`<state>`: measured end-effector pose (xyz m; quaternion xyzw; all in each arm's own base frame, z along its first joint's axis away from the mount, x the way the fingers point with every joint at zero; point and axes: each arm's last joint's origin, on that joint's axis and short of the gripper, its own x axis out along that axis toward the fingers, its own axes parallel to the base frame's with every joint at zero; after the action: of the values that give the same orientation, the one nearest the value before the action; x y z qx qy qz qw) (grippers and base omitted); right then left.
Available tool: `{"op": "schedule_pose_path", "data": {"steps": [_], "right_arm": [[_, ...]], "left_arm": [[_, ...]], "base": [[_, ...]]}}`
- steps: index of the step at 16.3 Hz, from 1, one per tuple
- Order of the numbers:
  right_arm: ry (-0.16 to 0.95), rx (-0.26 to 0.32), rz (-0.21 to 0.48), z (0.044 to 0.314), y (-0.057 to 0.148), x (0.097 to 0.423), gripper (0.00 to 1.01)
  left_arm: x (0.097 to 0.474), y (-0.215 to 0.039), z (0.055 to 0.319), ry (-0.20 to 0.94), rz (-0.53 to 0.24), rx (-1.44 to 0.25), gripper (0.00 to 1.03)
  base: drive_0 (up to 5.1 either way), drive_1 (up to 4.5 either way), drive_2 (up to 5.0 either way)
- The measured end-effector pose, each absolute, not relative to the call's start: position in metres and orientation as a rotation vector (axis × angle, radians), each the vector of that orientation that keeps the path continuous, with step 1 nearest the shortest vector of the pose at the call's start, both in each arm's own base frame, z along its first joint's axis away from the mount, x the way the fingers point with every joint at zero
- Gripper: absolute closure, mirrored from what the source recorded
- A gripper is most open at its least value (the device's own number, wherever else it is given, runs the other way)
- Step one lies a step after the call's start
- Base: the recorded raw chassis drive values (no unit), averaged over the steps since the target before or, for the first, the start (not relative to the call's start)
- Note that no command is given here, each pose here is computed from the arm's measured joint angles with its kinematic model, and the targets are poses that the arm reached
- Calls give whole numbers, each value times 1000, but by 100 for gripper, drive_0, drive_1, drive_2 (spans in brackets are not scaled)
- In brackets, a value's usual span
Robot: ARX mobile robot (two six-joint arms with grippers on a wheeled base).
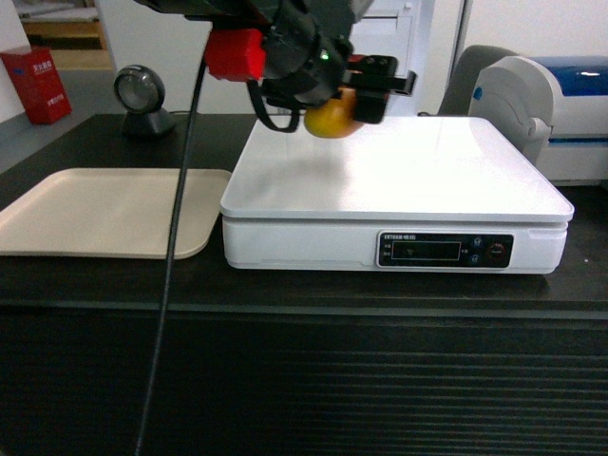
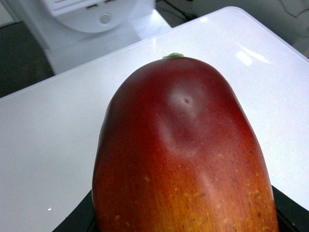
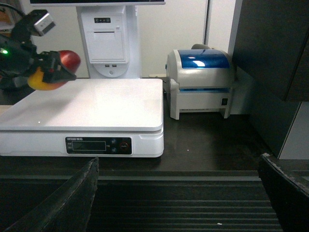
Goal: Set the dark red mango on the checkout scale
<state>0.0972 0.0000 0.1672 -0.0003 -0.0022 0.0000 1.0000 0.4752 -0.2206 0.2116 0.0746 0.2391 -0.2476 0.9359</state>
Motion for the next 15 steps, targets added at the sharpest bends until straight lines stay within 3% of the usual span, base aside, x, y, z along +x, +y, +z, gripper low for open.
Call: {"op": "schedule_pose_path", "data": {"steps": [5,12,14,15], "right_arm": [[-4,-1,0,167,0,97,3],[-4,-1,0,167,0,97,3],[-4,-1,0,167,0,97,3],[-4,-1,0,167,0,97,3]], "left_arm": [[467,-263,200,528,-561,145,42],[489,-271,177,627,-473,56,43],[489,-276,179,630,-480,52,43],[489,-278,179,629,-485,52,38]], "base": [[0,0,0],[0,0,0],[0,0,0],[0,0,0]]}}
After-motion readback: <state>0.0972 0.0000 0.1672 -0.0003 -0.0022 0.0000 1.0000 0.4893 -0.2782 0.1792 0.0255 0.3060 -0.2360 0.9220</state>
